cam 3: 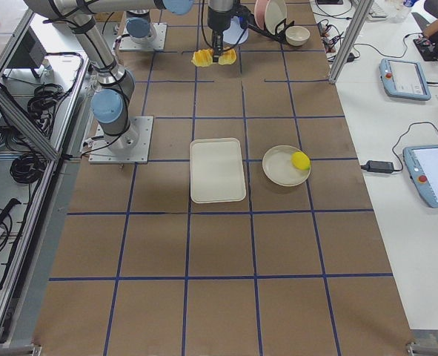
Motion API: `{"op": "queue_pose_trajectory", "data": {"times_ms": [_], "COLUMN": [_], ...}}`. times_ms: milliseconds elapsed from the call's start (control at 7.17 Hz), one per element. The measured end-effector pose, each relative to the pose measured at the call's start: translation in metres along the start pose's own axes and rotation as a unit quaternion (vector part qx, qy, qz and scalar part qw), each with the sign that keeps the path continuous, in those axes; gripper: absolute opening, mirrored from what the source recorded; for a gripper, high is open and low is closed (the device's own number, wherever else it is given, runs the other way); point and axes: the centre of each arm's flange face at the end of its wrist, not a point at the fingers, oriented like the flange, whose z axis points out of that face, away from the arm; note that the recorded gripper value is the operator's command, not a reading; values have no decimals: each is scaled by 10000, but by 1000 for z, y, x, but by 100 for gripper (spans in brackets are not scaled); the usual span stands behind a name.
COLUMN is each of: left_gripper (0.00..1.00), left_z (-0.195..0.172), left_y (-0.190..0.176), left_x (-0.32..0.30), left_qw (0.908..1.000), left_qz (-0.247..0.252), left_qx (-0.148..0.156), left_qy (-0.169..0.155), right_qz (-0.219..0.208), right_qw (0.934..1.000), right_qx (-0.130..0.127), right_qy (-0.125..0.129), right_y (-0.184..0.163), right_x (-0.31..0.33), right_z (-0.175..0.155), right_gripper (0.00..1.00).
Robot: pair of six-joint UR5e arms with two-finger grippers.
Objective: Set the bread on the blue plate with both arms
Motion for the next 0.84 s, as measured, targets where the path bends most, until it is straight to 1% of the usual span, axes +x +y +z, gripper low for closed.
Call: {"op": "queue_pose_trajectory", "data": {"times_ms": [279,419,558,698,837], "left_gripper": [5,11,36,75,99], "left_z": [47,71,90,104,109], "left_y": [-41,-56,-66,-71,-74], "left_x": [47,67,80,85,87], "left_qw": [9992,9983,9978,9974,9966], "left_qz": [287,382,418,446,472], "left_qx": [284,421,496,559,665], "left_qy": [67,116,129,124,112], "right_qz": [42,59,122,172,135], "right_qw": [9999,9999,9999,9998,9997], "right_qx": [53,83,82,129,190], "right_qy": [87,89,77,61,46], "right_y": [-21,-34,-44,-55,-69], "right_x": [-47,-58,-67,-77,-90], "right_z": [20,31,42,54,67], "right_gripper": [4,4,4,4,4]}}
